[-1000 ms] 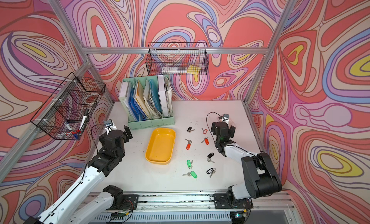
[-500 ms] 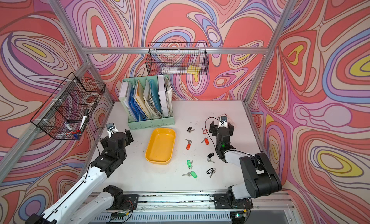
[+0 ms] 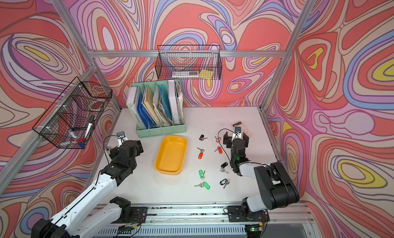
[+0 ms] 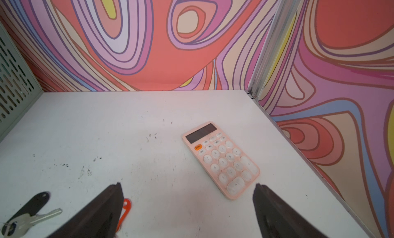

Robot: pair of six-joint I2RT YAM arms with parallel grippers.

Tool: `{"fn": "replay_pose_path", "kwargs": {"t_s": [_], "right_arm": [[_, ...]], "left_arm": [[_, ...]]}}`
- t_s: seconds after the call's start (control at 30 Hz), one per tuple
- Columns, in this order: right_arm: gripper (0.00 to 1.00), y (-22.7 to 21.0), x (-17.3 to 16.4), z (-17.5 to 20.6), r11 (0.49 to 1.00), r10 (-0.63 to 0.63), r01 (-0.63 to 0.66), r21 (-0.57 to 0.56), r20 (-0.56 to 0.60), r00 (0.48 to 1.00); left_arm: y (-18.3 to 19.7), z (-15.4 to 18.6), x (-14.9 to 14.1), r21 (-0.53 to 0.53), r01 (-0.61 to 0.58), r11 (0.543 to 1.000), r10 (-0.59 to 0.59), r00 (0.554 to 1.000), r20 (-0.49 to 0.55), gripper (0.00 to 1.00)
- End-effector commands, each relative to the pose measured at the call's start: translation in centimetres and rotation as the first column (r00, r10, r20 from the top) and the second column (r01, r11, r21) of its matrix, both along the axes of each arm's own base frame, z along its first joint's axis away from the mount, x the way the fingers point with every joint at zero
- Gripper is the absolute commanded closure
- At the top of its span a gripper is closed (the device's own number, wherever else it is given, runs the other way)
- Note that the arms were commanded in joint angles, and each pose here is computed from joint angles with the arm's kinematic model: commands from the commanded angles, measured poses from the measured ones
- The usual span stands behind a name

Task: Take the keys out of the storage box
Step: Reset both arms

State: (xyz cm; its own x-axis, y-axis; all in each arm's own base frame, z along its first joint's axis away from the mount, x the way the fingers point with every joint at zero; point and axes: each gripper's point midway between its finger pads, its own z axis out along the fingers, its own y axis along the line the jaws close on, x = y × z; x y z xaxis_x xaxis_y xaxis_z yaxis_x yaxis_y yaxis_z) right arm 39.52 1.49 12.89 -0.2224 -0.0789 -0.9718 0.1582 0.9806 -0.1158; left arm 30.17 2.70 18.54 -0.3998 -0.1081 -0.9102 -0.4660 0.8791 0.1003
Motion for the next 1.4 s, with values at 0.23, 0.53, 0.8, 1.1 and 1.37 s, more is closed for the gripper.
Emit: {"fn": "replay_pose_path", "kwargs": {"t_s": [0.23, 0.53, 0.8, 1.1, 1.37], "right_arm": [[0.02, -0.8, 0.1, -0.3, 1.0, 0.028, -0.028, -0.003, 0.114, 0.993], [0.02, -3.6, 3.1, -3.1, 0.991, 0.023, -0.017, 0.134, -0.044, 0.999], [0.02, -3.6, 3.1, -3.1, 0.991, 0.022, -0.016, 0.131, -0.041, 0.999], [0.02, -3.6, 3.1, -3.0, 0.992, 0.019, -0.014, 0.128, -0.04, 0.999], [0.02, -3.6, 3.1, -3.1, 0.992, 0.019, -0.014, 0.128, -0.042, 0.999]], "left_arm": [[-0.1, -0.9, 1.7, 0.027, 0.025, 0.999, -0.025, 1.0, 0.015, 0.01], [0.1, -3.2, 2.8, 0.071, 0.04, 0.997, -0.039, 0.999, -0.005, 0.01], [-2.1, -5.2, 6.2, 0.135, 0.177, 0.975, -0.183, 0.982, 0.036, 0.01], [-2.0, -6.6, 7.1, 0.215, 0.244, 0.946, -0.276, 0.952, 0.133, 0.01], [-1.3, -8.3, 7.6, 0.144, 0.284, 0.948, -0.304, 0.942, 0.144, 0.01]]}}
